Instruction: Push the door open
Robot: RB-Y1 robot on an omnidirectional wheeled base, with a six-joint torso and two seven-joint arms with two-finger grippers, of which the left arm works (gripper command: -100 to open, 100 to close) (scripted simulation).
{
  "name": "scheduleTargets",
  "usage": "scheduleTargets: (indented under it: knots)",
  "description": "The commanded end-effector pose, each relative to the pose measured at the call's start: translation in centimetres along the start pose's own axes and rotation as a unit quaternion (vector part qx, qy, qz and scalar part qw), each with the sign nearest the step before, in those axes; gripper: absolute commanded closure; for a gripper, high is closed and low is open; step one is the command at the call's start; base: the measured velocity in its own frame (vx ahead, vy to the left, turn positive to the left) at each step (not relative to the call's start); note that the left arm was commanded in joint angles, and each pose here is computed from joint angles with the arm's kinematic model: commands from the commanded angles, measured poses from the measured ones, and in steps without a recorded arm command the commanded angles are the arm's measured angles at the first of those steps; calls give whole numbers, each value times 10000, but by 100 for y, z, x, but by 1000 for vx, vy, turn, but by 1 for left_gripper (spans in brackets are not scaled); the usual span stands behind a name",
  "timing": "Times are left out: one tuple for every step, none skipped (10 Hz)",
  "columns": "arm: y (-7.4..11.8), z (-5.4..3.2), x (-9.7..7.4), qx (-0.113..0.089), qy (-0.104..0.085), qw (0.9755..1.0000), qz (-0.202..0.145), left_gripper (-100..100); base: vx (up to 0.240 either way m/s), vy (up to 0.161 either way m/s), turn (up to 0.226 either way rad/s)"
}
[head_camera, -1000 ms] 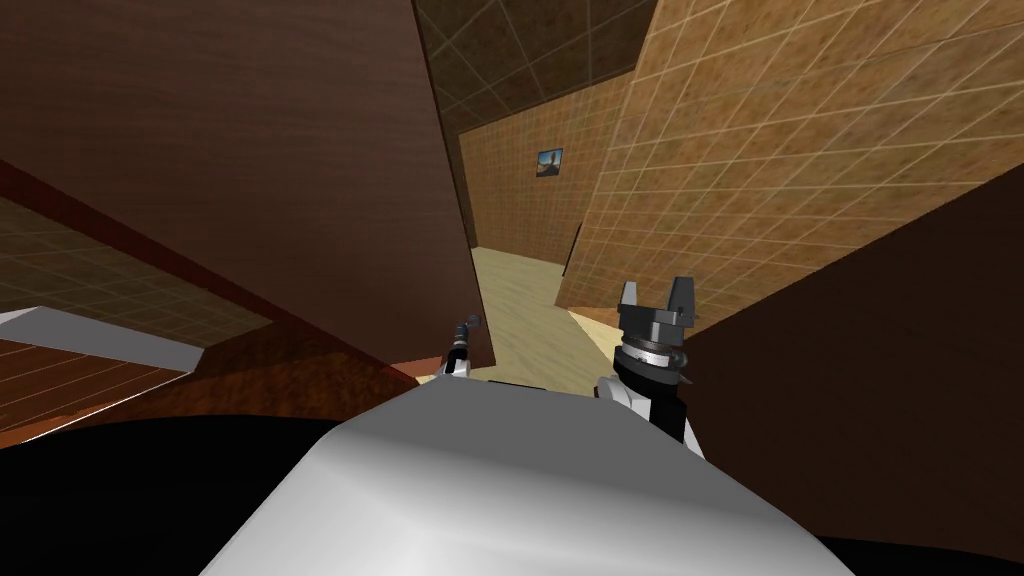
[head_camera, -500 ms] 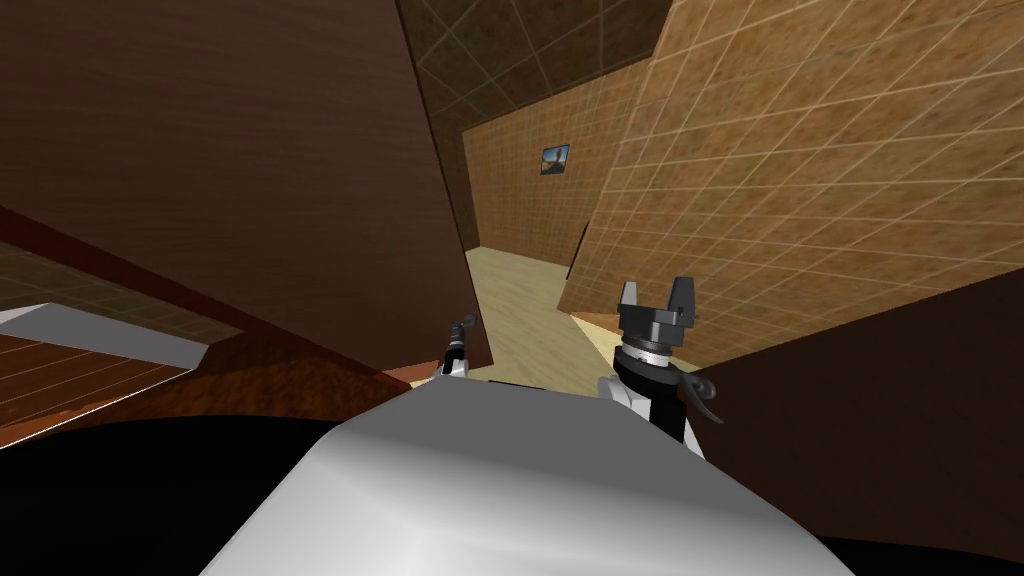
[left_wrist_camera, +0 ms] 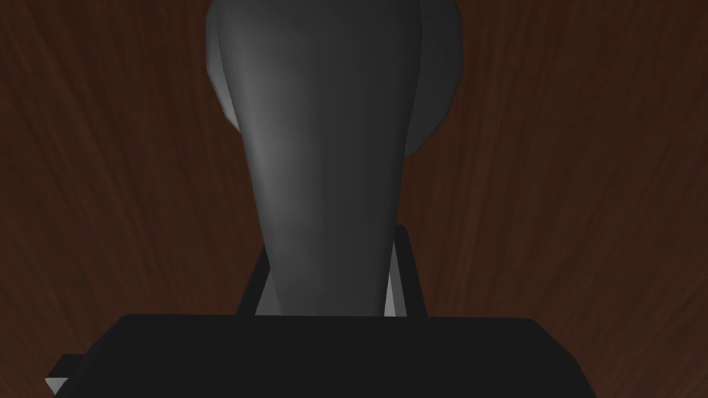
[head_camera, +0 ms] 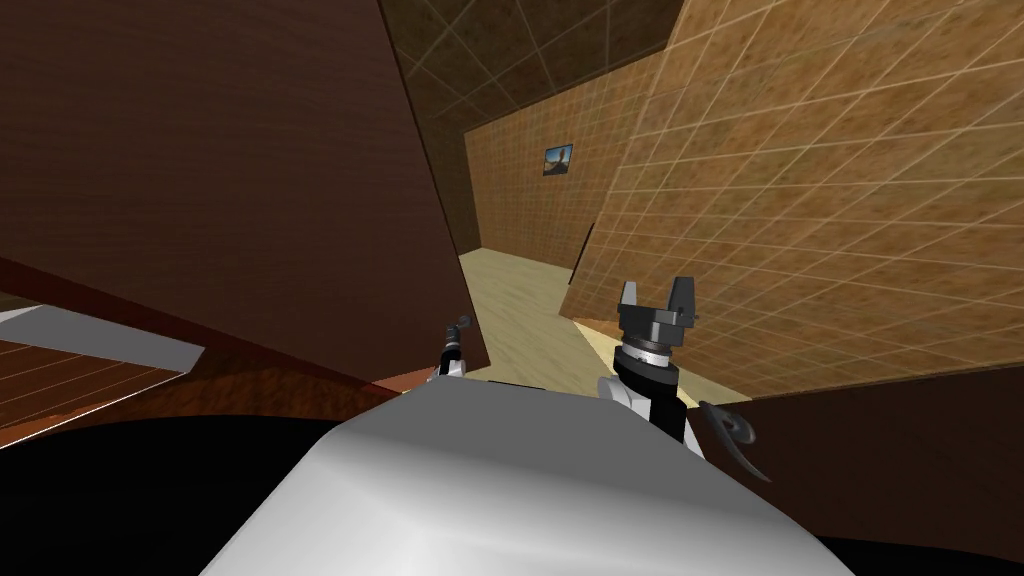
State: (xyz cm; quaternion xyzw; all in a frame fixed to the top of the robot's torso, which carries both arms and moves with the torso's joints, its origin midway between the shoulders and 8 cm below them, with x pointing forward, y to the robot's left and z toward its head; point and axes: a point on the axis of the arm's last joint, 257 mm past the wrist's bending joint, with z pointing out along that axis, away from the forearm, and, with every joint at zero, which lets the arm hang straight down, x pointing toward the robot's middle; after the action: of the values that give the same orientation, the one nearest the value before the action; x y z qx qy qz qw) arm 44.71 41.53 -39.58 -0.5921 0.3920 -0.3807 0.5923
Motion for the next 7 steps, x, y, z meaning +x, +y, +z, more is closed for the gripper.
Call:
scheduleTargets:
  knots:
    - [-54,19,-1,52,-23,10000,-13,100,129,-24,31]
    - [-53,19,-84,51,-132,9999,-24,100,130,-22,29]
    - [-52,17,-134,49,-200,9998,-33,100,177,-48,48]
    - [-49,15,-178,47,-262,9996,-43,100,207,-34,57]
    - [-47,11,-214,44,-315,9995,-52,100,188,-17,46]
    - [-43,7,-249,40,-369,9993,-64,100,182,-43,34]
    - [-3,-30,-324,-3,-396,9992,-25,100,79,-10,51]
